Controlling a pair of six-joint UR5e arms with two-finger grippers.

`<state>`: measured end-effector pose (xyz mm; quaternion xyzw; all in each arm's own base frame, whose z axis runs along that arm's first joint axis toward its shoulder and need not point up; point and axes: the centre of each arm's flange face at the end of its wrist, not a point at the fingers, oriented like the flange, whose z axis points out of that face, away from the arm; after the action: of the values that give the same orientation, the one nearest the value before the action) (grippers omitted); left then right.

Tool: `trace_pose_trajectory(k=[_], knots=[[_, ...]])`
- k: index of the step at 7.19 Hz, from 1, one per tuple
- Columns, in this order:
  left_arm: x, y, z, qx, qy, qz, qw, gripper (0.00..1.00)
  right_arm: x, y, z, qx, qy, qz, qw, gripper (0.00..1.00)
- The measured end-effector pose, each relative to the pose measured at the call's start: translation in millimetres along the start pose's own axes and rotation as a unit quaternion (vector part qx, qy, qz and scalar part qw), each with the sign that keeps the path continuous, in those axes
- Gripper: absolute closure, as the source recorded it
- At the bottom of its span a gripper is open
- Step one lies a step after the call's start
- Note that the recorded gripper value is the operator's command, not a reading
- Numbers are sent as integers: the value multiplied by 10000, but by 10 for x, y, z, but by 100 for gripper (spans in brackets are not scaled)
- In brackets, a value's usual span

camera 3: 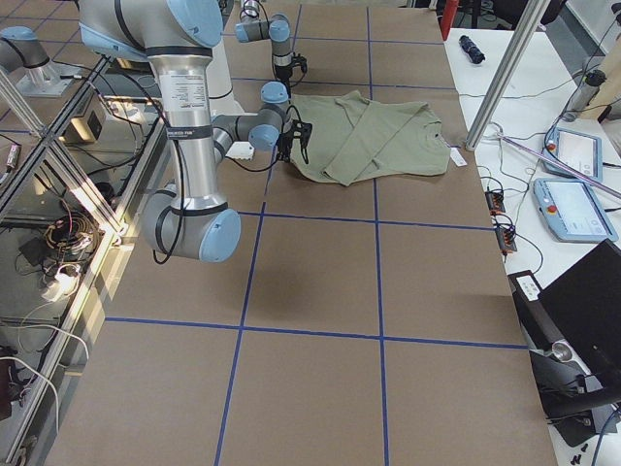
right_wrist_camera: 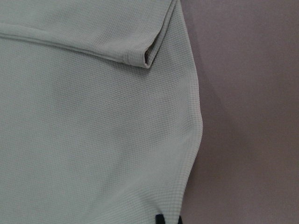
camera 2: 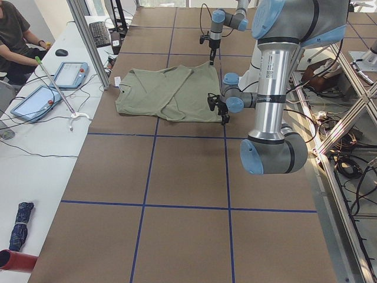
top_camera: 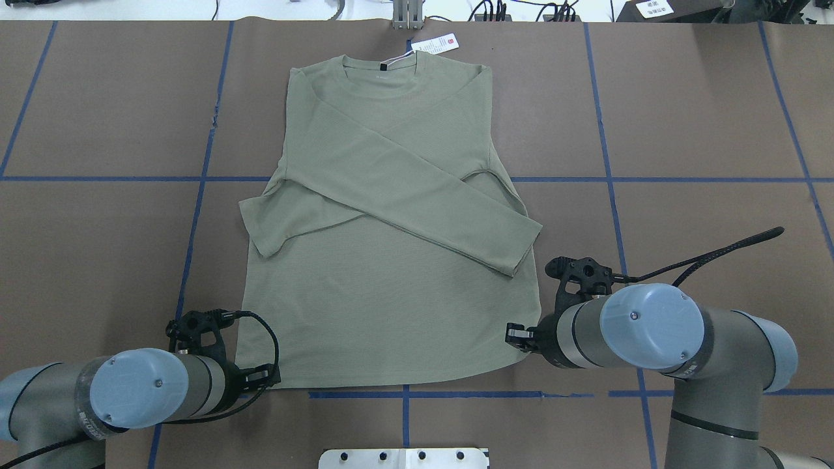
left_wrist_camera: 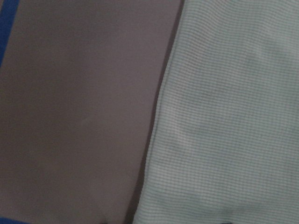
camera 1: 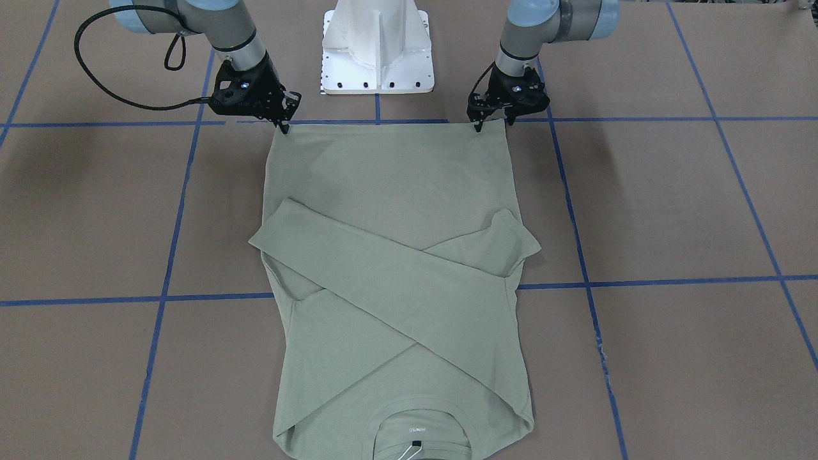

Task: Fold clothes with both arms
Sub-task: 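Grasp the hem corners nearest the robot with both grippers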

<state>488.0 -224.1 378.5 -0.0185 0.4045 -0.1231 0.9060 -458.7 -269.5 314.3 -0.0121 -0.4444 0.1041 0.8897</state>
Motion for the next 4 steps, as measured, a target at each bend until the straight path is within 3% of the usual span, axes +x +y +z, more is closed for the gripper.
trace_pose_trajectory(k=[4], knots=[[-2,-108,-51,80,0,-49,10000,48,7,-18,-9,-10,0,15,10000,100]])
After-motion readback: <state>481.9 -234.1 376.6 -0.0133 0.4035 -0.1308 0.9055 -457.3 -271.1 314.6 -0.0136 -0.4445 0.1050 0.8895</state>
